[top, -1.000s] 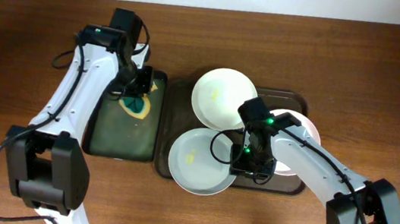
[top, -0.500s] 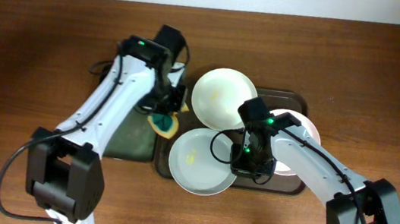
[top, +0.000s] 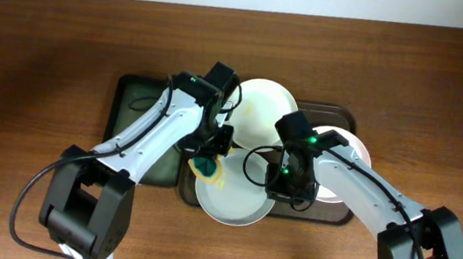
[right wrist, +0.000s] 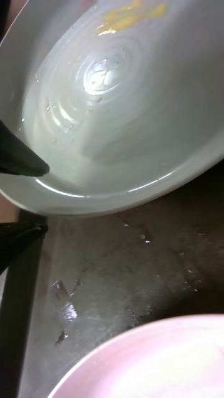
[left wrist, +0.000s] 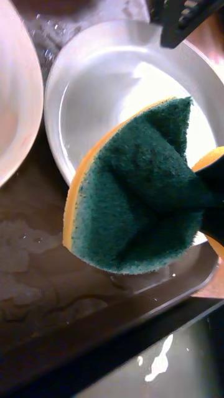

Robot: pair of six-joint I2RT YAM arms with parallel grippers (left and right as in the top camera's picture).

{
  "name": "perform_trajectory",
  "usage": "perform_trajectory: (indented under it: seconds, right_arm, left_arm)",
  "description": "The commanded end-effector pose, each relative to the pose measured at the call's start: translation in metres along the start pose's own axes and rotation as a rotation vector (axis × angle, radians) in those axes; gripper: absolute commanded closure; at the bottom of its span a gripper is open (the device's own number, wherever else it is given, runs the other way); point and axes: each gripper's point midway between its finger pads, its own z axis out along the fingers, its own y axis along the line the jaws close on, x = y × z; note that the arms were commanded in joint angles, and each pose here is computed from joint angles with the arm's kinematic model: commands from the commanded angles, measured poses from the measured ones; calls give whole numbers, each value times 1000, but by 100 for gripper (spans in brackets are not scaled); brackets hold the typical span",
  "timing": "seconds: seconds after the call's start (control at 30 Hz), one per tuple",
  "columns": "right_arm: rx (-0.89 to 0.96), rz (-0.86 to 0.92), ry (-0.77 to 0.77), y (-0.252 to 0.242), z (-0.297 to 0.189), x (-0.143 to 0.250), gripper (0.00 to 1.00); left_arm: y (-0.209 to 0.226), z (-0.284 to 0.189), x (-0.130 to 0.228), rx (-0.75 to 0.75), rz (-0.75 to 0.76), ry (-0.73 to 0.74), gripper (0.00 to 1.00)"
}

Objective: Clean dirty plates on tray and stack at the side
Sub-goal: 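Scrub the grey plate with the sponge while the right gripper holds it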

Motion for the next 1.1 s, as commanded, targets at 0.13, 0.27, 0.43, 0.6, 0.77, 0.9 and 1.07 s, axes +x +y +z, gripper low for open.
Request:
perform_trajectory:
  seconds: [0.13,0.27,0.43,0.6,0.77,0.9,1.07]
  right_arm:
    - [-8,33,-5,-1,6,-2,72]
    - [-3,57,6,-6,14,3,74]
    - [-2,58,7,-6,14,4,96]
    - [-6,56,0,-6,14,2,96]
    - [-15,98,-14,-4,14,-2,96]
    - [-18,101,-21,-3,14,-3,96]
    - [-19,101,-20,-3,14,-3,96]
  left_arm:
    - [-12,8,8,46,-12,17,100]
    - [-23,10,11,35,6,11,100]
    - [-17,14,9,-34,-47,-11,100]
    - [-18,26,15,-27,-45,2,100]
    - [-14,38,27,-37,-83,34,100]
    - [-16,46,31,-11,-83,42,100]
    - [-19,53,36,18,-81,56,100]
